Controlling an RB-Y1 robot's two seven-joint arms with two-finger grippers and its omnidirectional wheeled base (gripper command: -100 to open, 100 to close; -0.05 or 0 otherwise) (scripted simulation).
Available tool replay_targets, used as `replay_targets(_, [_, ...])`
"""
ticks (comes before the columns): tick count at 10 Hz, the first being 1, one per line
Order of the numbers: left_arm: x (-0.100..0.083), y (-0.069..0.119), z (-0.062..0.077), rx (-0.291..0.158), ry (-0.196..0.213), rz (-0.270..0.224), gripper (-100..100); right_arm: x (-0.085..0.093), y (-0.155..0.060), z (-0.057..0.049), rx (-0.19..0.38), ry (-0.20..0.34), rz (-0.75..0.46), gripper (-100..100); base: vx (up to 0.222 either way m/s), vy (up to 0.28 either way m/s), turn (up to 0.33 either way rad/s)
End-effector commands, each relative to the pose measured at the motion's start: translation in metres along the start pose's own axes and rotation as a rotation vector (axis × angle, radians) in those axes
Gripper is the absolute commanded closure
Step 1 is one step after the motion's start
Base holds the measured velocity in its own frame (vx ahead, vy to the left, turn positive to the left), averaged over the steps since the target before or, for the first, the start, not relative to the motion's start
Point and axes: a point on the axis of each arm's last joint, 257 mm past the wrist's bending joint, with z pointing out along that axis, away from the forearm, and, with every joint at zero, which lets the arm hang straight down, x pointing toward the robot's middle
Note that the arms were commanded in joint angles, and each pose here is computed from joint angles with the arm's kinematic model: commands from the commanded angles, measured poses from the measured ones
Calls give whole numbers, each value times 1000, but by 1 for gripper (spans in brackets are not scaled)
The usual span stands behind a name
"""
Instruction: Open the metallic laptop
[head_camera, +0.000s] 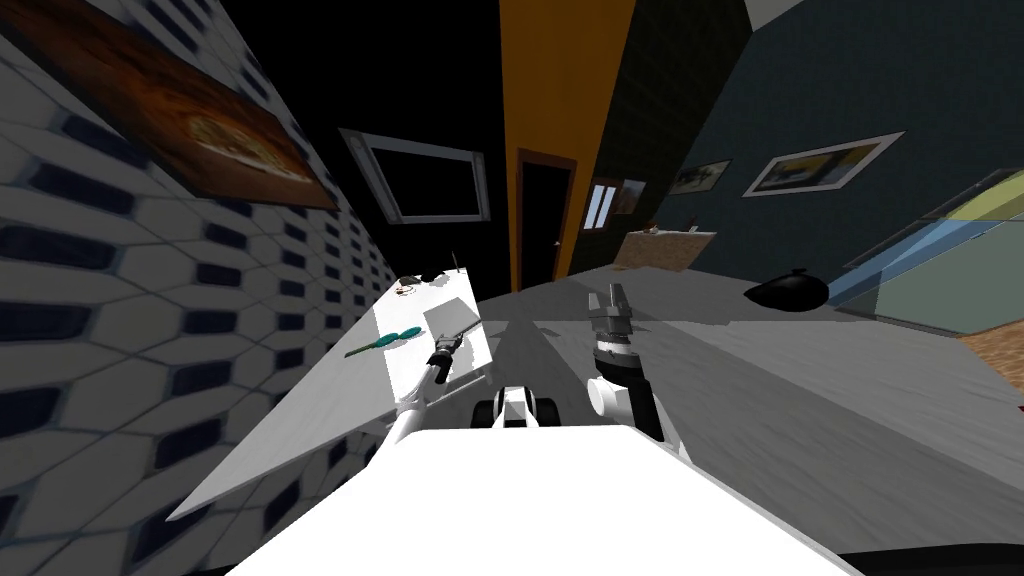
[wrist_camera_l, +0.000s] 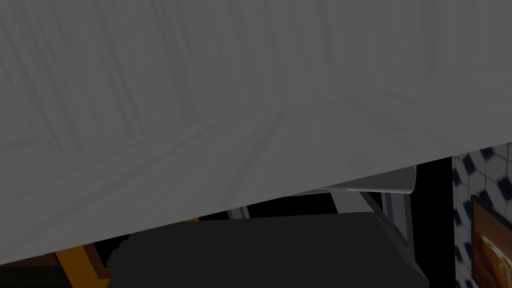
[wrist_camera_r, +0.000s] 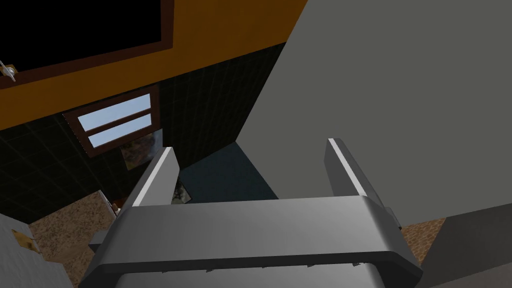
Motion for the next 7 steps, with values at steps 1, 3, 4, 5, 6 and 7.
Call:
replay_targets(1, [23, 3, -2, -12, 44, -8, -100, 0, 0, 0, 0, 0, 0, 0, 0, 0, 0])
replay_targets(3, [14, 21, 15, -55, 57, 19, -100, 0, 0, 0, 0, 0, 0, 0, -195, 75, -367])
replay_targets(4, [24, 29, 13, -85, 81, -13, -100, 0, 0, 0, 0, 0, 0, 0, -73, 45, -186])
replay_targets(5, [28, 29, 13, -85, 90, -20, -100, 0, 0, 0, 0, 0, 0, 0, 6, 10, -5])
replay_targets(6, [-3, 43, 31, -105, 51, 30, -100, 0, 0, 0, 0, 0, 0, 0, -124, 30, -327])
replay_targets(7, [10, 48, 29, -124, 79, 9, -100, 0, 0, 0, 0, 0, 0, 0, -179, 40, -381])
